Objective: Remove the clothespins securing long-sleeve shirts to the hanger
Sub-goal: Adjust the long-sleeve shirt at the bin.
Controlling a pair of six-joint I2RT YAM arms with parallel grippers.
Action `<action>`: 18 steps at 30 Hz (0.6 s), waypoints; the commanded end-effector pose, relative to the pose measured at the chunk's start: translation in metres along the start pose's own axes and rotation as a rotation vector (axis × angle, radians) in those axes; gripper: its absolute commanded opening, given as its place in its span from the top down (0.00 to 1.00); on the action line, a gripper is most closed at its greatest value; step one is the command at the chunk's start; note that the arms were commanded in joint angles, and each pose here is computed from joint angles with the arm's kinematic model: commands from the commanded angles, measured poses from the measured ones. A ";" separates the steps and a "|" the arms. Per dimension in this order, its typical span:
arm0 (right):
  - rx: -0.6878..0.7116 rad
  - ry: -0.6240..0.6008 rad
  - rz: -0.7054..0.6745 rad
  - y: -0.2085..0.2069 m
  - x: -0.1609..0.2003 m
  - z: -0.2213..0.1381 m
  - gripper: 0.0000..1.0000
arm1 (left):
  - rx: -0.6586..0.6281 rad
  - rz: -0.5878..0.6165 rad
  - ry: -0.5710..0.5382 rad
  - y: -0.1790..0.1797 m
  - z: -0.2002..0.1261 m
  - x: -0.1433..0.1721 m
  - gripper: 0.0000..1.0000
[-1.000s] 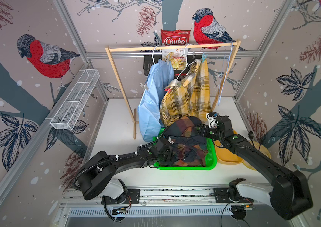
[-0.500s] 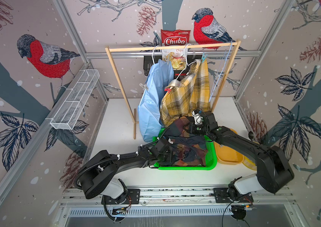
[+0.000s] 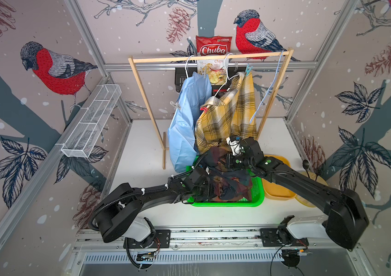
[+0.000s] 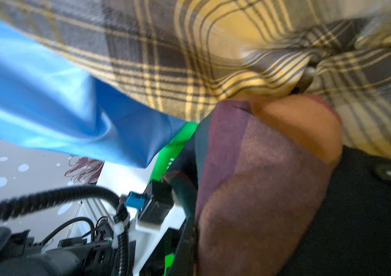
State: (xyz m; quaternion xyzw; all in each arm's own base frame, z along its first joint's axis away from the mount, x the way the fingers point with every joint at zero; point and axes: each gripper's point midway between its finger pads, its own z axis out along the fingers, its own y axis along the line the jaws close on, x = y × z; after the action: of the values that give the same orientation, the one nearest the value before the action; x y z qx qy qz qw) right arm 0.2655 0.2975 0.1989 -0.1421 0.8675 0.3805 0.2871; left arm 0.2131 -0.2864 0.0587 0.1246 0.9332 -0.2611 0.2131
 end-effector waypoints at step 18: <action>0.104 0.130 0.144 -0.071 0.119 -0.001 0.99 | 0.047 0.162 -0.249 -0.043 -0.111 -0.069 0.28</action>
State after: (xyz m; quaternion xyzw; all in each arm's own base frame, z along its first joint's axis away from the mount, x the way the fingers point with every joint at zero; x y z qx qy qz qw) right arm 0.2056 0.2422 0.0944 -0.0987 0.9132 0.3315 0.2155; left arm 0.2152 -0.2689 0.1870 0.1674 0.8830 -0.2870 0.3315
